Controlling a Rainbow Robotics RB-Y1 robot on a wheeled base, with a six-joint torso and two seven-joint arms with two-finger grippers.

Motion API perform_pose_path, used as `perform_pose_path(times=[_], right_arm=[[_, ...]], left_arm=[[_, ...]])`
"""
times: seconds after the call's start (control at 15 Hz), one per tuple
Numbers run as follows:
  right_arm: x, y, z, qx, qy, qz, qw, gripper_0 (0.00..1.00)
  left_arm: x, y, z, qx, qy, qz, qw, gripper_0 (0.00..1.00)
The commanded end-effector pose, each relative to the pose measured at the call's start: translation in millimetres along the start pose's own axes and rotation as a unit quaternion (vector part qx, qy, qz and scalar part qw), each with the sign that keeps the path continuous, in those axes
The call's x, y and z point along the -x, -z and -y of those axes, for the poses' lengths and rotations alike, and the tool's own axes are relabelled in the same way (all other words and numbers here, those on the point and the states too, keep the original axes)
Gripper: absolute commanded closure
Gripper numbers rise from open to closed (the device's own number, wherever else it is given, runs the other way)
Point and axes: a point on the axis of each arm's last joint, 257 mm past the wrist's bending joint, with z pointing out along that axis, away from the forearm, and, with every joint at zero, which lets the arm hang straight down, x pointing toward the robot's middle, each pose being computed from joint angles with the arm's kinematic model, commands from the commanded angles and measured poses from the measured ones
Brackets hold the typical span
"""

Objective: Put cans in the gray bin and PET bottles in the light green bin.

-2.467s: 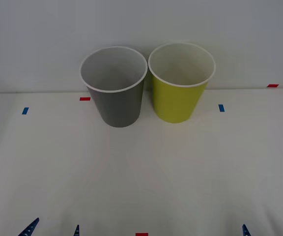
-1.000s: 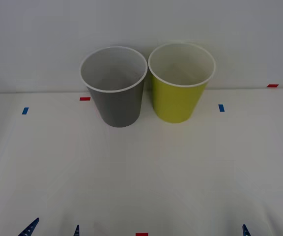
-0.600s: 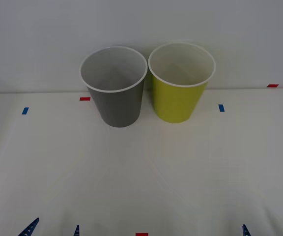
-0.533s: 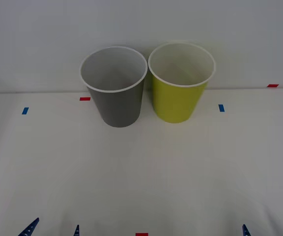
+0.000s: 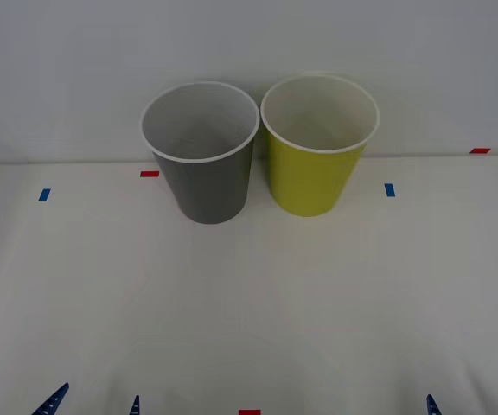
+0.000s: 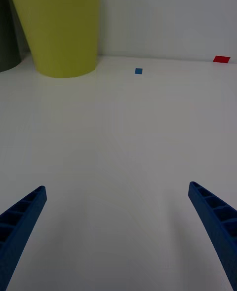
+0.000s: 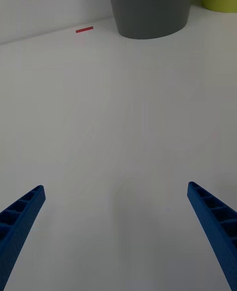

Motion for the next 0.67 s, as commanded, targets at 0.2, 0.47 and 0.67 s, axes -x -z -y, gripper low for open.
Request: perform_pose_path(times=[0.2,0.47,0.67], right_arm=[[0.0,0.0,0.0,0.000,0.000,0.000,1.0000,0.00],[0.0,0.0,0.0,0.000,0.000,0.000,1.0000,0.00],[0.0,0.0,0.0,0.000,0.000,0.000,1.0000,0.00]], left_arm=[[0.0,0.0,0.0,0.000,0.000,0.000,1.0000,0.00],[0.0,0.0,0.0,0.000,0.000,0.000,1.0000,0.00],[0.0,0.0,0.0,0.000,0.000,0.000,1.0000,0.00]])
